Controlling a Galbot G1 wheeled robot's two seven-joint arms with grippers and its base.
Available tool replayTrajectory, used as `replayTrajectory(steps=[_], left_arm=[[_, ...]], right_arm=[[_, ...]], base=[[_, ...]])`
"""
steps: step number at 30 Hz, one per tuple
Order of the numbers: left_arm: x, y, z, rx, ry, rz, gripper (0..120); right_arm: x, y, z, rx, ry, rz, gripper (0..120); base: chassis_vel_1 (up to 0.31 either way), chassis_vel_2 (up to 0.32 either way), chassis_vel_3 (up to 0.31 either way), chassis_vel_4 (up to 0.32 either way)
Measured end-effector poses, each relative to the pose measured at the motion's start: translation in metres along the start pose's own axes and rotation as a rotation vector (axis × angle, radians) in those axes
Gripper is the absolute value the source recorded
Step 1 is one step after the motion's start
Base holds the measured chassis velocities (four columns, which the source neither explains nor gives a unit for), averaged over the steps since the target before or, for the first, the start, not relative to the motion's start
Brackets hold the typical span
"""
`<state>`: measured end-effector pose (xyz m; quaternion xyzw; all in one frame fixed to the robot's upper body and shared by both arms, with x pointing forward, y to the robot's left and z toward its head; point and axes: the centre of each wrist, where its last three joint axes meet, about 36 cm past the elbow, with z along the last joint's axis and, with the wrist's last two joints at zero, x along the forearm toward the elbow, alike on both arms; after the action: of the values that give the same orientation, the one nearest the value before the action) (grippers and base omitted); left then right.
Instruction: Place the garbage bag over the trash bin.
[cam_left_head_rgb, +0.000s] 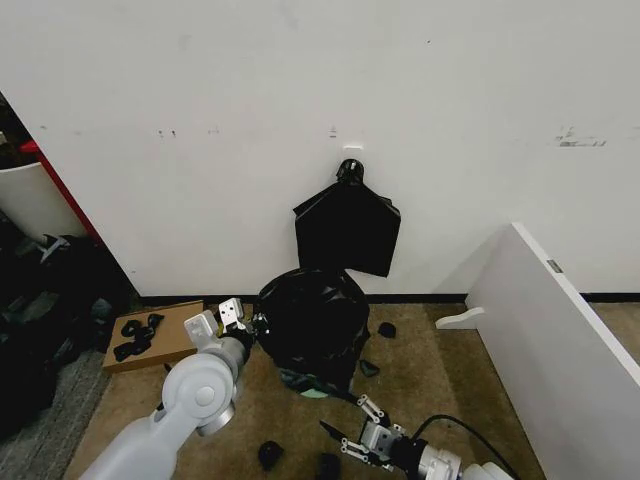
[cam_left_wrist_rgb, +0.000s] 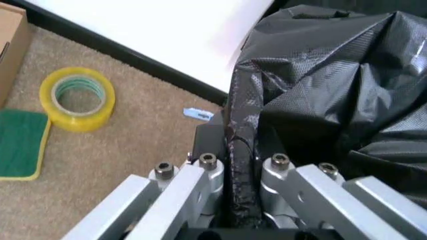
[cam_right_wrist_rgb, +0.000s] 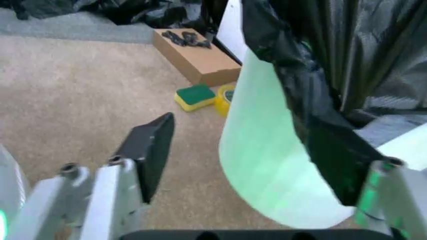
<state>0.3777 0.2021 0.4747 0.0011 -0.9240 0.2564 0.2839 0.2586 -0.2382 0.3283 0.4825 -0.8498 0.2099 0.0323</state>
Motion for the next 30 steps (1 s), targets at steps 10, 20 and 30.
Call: replayTrajectory(steps=[10, 20, 30], left_arm=[[-0.007, 0.004, -0.002, 0.005, -0.010, -0.027, 4], [-0.006, 0.010, 0.010, -0.063, -0.042, -0.027, 4], [-0.019, 0.030, 0.043, -0.252, -0.191, -0.015, 4]], right_arm=[[0.005, -0.007, 0.001, -0.059, -0.119, -0.104, 100], [0.002, -0.015, -0.010, -0.192, -0.098, 0.065, 100], [0.007, -0.021, -0.060, -0.375, -0.138, 0.148, 100]], base=[[0.000, 0.000, 0.000, 0.000], [0.000, 0.000, 0.000, 0.000], [0.000, 0.000, 0.000, 0.000]])
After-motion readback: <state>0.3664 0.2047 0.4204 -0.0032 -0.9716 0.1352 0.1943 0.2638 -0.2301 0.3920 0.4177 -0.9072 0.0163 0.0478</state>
